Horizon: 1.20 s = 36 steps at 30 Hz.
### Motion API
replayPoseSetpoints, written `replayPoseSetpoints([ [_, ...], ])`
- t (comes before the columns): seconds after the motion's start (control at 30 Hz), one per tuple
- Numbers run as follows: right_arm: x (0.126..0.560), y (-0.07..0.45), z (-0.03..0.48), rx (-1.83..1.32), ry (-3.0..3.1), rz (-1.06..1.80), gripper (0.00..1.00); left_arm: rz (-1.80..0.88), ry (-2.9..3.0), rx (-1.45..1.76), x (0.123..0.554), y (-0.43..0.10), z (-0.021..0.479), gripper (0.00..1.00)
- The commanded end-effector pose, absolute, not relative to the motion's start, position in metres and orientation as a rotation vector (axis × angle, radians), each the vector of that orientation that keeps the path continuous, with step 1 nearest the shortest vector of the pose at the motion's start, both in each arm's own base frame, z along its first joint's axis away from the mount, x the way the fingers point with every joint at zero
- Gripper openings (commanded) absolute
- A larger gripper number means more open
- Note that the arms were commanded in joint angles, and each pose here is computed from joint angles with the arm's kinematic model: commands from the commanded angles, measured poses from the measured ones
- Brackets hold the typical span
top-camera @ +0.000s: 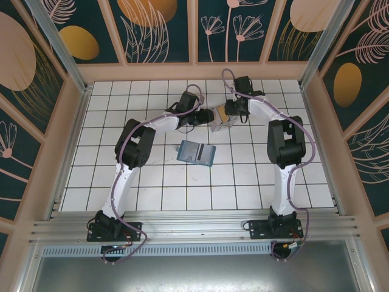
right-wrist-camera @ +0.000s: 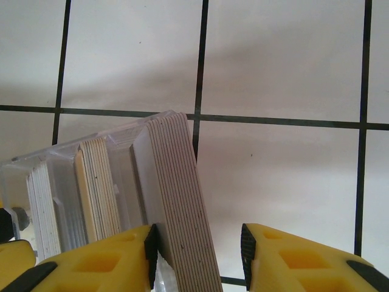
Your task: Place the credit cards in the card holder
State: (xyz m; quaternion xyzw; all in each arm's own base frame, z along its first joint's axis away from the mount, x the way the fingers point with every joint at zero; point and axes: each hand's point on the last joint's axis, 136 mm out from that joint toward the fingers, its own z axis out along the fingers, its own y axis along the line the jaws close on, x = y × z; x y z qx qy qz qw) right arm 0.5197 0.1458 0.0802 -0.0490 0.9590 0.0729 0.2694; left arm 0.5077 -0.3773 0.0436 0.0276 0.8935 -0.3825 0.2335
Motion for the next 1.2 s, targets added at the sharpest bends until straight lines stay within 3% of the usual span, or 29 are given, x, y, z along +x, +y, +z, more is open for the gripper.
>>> replayPoseSetpoints([
  [0.0, 0.523, 0.13, 0.107, -0.12, 2.543, 0.117, 0.42, -1.022, 2.525, 0.053, 0.496, -0.37, 0.032, 0.46],
  [0.43, 0.52, 0.131, 0.125, -0.113, 2.508, 0.144, 0.43, -1.027, 2.524, 0.05, 0.495, -0.37, 0.032, 0.46],
  [0.63, 0.518, 0.139, 0.117, -0.139, 2.526, 0.198, 0.4, -1.027, 2.524, 0.053, 0.495, -0.37, 0.033, 0.46],
  [0.8, 0.516, 0.151, 0.105, -0.193, 2.562, 0.218, 0.48, -1.033, 2.523, 0.051, 0.496, -0.371, 0.033, 0.46],
  [1.17, 0.52, 0.131, 0.085, -0.136, 2.603, 0.101, 0.46, -1.026, 2.53, 0.05, 0.495, -0.37, 0.031, 0.46],
])
